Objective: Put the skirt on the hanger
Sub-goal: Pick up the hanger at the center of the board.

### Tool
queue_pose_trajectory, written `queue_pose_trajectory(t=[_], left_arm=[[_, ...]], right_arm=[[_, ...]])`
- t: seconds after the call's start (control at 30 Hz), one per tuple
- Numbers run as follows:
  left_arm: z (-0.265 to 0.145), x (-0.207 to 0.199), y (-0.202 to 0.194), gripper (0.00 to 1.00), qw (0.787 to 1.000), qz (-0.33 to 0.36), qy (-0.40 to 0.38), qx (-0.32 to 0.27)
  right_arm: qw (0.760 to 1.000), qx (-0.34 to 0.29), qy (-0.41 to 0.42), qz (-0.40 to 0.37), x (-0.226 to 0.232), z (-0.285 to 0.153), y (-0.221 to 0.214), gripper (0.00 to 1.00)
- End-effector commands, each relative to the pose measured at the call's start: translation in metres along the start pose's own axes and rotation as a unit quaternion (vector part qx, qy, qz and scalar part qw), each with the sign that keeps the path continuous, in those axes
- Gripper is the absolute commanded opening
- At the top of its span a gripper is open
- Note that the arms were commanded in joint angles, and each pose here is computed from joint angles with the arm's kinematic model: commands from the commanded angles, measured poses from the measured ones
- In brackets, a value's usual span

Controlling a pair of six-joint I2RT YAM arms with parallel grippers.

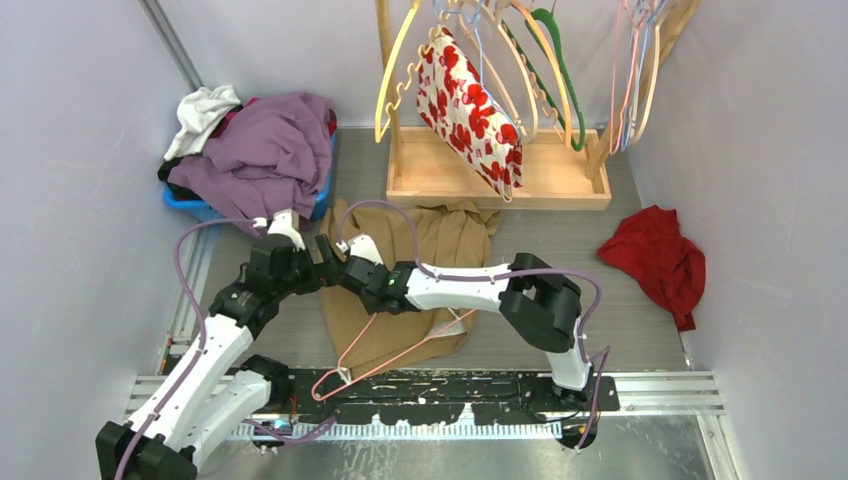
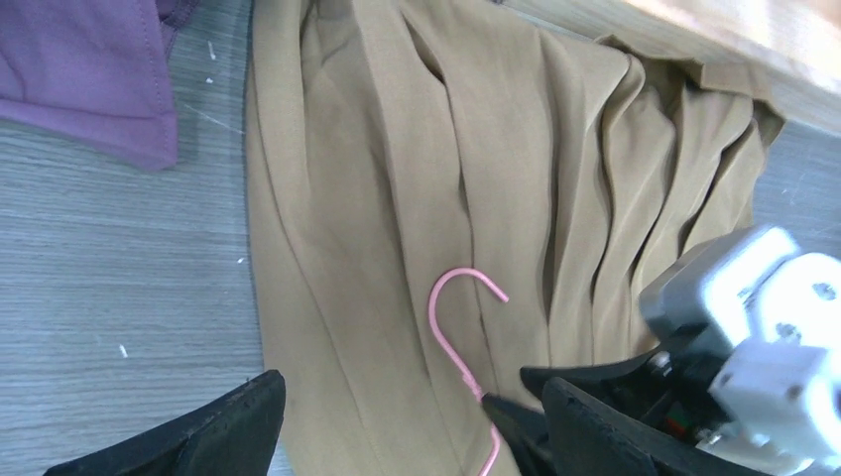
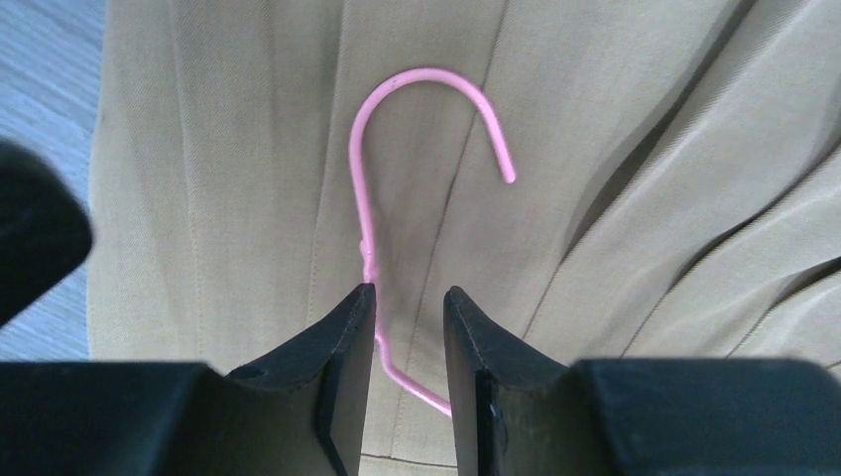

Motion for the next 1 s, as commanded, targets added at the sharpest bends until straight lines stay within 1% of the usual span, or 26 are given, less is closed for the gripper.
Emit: queue_pose_trajectory(t=[0.0,0.23,0.37,0.4,0.5,0.53,0.67,0.8,0.97], left_arm=[[-0.006,-0.02,0.015,1.0,0.998,-0.003,-0.055,-0.028],[-0.007,-0.019,0.015,0.99,0.998,-0.005,-0.056,-0.029],[-0.007,-0.018,0.015,1.0,0.998,-0.008,-0.055,-0.031],[-0.007,-0.018,0.014,0.99,0.998,-0.008,-0.056,-0.03],[-0.009,-0.018,0.014,0.99,0.998,-0.009,-0.055,-0.032],[-0.009,-0.018,0.014,0.99,0.998,-0.009,-0.056,-0.032],[-0.011,-0.018,0.014,0.99,0.998,-0.009,-0.057,-0.032],[-0.013,-0.019,0.015,0.99,0.997,-0.011,-0.061,-0.034],[-0.014,-0.02,0.014,0.99,0.997,-0.013,-0.067,-0.033]], right_arm=[[0.999,-0.019,0.034,-0.011,0.021,-0.001,0.001,0.38],[0.999,-0.022,0.041,-0.013,0.026,-0.005,-0.004,0.38],[1.0,-0.012,0.023,-0.017,0.025,0.001,-0.01,0.36],[1.0,-0.009,0.016,-0.018,0.024,0.003,-0.011,0.33],[1.0,-0.007,-0.002,-0.021,0.021,0.009,-0.017,0.15],[1.0,-0.01,-0.012,-0.021,0.019,0.009,-0.018,0.11],[0.997,-0.057,-0.048,-0.022,0.008,-0.004,-0.017,0.02],[0.988,-0.116,-0.092,-0.041,-0.001,-0.026,-0.011,0.01],[0.971,-0.166,-0.154,-0.075,-0.009,-0.051,-0.008,0.01]])
Point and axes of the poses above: each gripper's point midway between its finger pads, its own z axis out along the fingers, its own x axis along the line the jaws close on, y = z × x, the point moved 6 cm from there along -z, back along the fingers, and after that the axes turned 9 degrees about -z, right-handed, at the moved point
